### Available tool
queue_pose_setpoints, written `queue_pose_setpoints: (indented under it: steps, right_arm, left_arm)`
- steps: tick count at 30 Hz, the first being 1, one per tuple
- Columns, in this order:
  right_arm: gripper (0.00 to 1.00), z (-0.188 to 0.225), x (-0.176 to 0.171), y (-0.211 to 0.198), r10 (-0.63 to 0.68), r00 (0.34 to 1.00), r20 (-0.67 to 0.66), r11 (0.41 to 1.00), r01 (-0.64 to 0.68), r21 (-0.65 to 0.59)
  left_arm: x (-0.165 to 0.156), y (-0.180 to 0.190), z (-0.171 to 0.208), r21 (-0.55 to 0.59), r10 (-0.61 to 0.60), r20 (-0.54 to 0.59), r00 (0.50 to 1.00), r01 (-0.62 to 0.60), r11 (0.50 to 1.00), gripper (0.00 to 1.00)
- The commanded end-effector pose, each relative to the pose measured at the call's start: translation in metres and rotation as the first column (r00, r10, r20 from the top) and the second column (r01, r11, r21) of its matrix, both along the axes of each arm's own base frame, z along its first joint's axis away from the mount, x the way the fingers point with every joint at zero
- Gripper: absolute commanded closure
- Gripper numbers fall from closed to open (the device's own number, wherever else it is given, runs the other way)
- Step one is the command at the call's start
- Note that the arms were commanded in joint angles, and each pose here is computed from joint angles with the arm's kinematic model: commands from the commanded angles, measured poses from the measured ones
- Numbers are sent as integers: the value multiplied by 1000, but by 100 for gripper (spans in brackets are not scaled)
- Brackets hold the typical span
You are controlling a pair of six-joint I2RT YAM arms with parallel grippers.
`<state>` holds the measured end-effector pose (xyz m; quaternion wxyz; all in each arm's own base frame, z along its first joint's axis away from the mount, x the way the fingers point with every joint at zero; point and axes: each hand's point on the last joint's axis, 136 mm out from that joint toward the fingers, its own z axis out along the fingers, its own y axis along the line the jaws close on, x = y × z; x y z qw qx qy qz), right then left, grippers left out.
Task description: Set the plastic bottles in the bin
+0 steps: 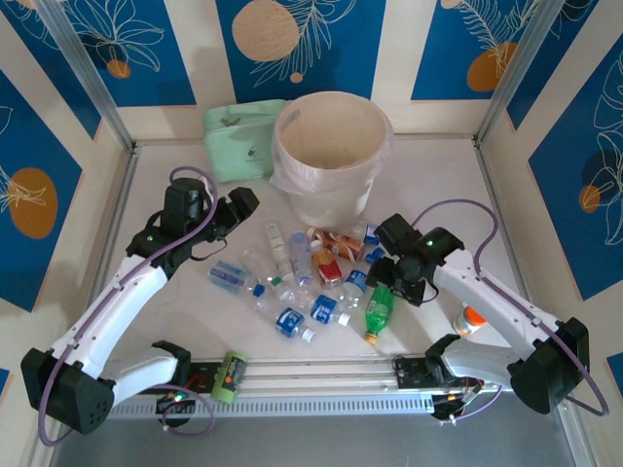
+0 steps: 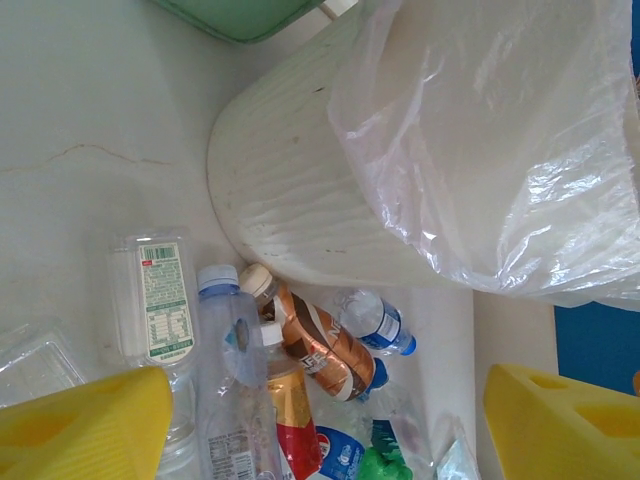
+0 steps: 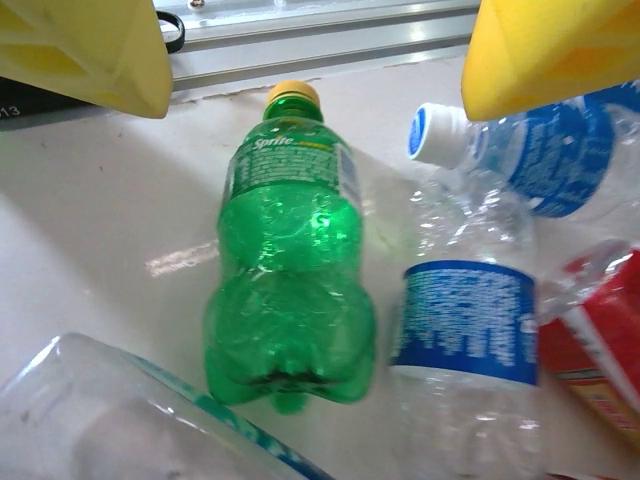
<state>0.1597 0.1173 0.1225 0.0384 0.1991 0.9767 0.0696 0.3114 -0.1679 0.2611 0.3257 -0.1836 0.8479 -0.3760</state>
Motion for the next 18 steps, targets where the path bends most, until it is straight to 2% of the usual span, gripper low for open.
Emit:
queue_pose_setpoints:
  steps: [1, 18]
  right_arm:
    - [24, -17, -5, 0, -75, 996, -39, 997, 75, -13]
    - [25, -63, -6, 6, -86, 986, -146, 994, 77, -72]
  left_arm:
    - [0, -1, 13, -20, -21, 45, 999, 22, 1000, 20]
    - [-4, -4, 15, -50, -32, 66, 997, 35, 998, 21]
